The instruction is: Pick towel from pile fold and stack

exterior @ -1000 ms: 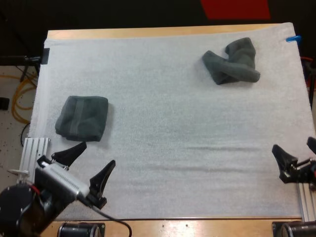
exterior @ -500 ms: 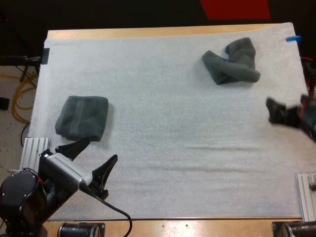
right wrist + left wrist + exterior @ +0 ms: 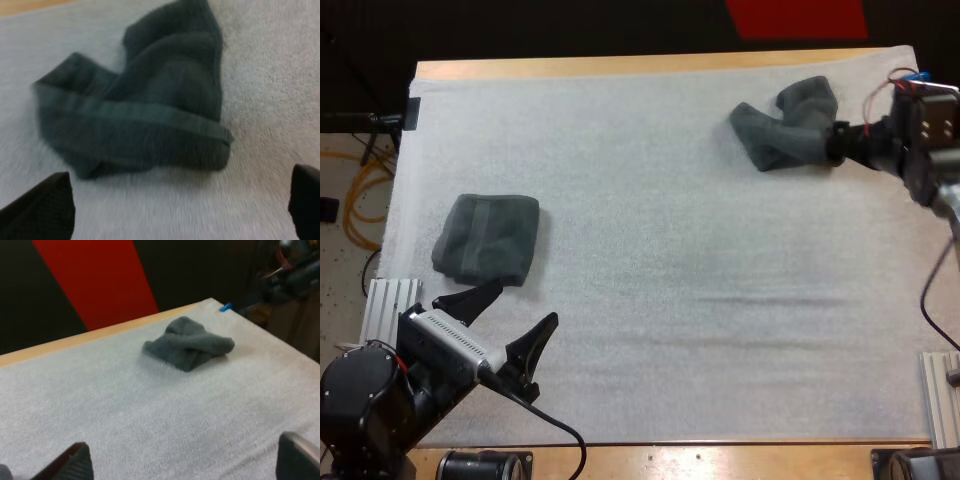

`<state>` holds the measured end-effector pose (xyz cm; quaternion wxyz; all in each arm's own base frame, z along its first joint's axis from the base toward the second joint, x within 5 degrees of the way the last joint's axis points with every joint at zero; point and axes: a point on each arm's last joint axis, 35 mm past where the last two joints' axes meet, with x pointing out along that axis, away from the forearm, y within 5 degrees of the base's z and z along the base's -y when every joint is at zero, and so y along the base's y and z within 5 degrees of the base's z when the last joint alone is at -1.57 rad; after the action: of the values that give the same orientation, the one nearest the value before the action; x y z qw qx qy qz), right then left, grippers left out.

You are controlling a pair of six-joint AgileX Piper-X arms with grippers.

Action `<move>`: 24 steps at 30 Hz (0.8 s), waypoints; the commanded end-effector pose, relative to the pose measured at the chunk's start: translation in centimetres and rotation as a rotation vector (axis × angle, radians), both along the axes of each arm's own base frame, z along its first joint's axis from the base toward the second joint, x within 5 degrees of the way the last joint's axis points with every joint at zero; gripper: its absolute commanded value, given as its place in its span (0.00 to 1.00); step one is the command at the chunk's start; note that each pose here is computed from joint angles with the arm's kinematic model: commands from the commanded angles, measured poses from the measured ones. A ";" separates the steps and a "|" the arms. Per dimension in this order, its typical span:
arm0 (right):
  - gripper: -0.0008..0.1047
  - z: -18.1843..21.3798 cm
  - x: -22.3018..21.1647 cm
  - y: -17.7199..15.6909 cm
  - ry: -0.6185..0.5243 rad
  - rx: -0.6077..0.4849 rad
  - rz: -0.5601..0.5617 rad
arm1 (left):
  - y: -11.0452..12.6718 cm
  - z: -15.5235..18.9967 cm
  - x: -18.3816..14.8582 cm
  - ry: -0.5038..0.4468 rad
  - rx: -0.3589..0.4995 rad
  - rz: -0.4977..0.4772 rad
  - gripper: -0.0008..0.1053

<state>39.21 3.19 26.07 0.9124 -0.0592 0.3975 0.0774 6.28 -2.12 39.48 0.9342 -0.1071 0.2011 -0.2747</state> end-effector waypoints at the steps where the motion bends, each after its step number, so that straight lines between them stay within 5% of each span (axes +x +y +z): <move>1: 0.80 -0.4 1.0 -0.2 -0.006 0.005 -0.029 | 0.0 0.2 -0.1 -0.002 -0.015 -0.002 0.68; 12: 0.78 -8.3 6.4 0.2 0.145 0.091 -0.180 | 0.0 0.2 -0.1 0.007 -0.028 0.003 0.68; 15: 0.60 -9.2 6.6 0.2 0.154 0.096 -0.188 | 0.0 0.2 -0.1 0.007 -0.028 0.003 0.68; 20: 0.13 -10.2 6.7 0.3 0.181 0.138 -0.216 | 0.0 0.2 -0.1 0.007 -0.028 0.003 0.68; 24: 0.01 -10.7 6.8 0.6 0.208 0.217 -0.168 | 0.0 0.2 -0.1 0.007 -0.028 0.003 0.68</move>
<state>45.75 3.79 14.92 0.8674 0.0756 0.4903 0.0392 6.28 -2.13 39.48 0.9328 -0.1169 0.2040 -0.2732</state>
